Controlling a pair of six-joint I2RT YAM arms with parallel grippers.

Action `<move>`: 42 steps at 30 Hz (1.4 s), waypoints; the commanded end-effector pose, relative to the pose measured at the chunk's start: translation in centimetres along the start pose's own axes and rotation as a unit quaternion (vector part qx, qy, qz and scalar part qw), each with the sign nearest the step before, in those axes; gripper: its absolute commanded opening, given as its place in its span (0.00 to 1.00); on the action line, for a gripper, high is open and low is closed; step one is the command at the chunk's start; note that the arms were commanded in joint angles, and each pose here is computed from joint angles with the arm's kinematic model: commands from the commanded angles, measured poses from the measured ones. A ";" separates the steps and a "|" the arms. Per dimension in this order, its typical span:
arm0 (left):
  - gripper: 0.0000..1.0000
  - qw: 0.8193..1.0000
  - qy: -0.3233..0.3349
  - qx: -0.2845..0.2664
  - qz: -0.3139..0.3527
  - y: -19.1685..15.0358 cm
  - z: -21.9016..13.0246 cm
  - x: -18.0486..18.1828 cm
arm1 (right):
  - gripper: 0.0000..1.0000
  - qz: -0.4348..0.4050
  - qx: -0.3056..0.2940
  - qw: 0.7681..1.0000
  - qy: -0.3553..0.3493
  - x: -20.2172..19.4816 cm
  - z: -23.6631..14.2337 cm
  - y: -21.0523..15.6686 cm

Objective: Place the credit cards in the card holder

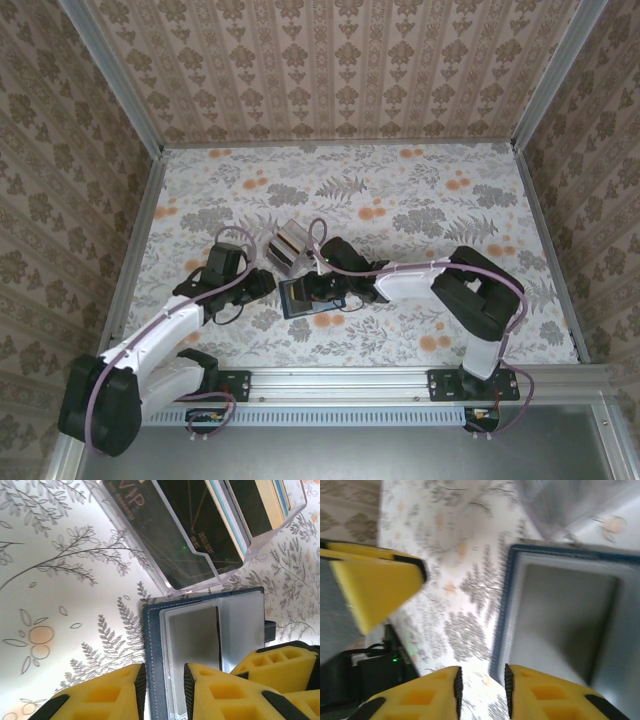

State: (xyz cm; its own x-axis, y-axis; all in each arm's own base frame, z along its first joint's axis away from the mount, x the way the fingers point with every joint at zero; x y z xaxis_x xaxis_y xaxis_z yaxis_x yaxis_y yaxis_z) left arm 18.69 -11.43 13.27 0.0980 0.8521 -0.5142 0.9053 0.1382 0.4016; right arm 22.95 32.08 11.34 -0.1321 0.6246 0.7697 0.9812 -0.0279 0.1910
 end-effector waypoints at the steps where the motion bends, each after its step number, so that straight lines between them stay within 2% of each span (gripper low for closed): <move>1: 0.30 1.000 0.005 0.023 0.000 -0.5 -0.4 0.2 | 0.39 -0.019 -0.053 0.992 -0.113 -0.9 -3.6 0.0; 4: 0.30 1.000 -0.001 0.019 0.003 -0.4 0.0 0.1 | 0.47 -0.017 -0.065 0.983 -0.173 -2.6 -5.3 -0.7; 7: 0.30 0.999 -0.004 0.032 0.009 -0.4 0.4 -0.3 | 0.49 -0.010 -0.066 0.975 -0.212 -4.1 -6.0 -1.2; 10: 0.31 0.999 -0.003 0.040 0.028 -0.7 0.9 -1.0 | 0.50 -0.003 -0.064 0.975 -0.214 -4.8 -5.9 -1.7; 19: 0.32 0.998 -0.001 0.056 0.030 -1.0 1.5 -1.0 | 0.50 0.020 -0.043 0.979 -0.196 -5.3 -4.2 -1.6; 32: 0.32 0.998 0.000 0.063 0.027 -1.7 2.0 -0.7 | 0.34 0.006 -0.030 0.984 -0.177 -4.0 -3.7 -1.0; 42: 0.31 0.997 0.000 0.073 0.026 -1.9 3.0 -0.7 | 0.28 0.000 -0.021 0.984 -0.177 -4.0 -3.1 -0.8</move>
State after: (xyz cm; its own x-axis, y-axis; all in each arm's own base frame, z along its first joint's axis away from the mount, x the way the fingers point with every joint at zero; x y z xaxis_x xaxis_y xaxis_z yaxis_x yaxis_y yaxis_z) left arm 18.07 -13.42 10.65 0.1339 0.8643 -0.4848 0.9495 0.0282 0.3125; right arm 22.01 26.92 10.08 -0.0602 0.8556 0.5141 0.9693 -0.0728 0.2347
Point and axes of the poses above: each hand's point on the last joint's axis, 136 mm out from that joint toward the fingers, its own z axis out along the fingers, its own x axis along the line the jaws close on, y = z × x, the point moved 8 cm from there along -z, back along the fingers, and after that the axes turned 8 degrees about z, right-handed, at the moved point
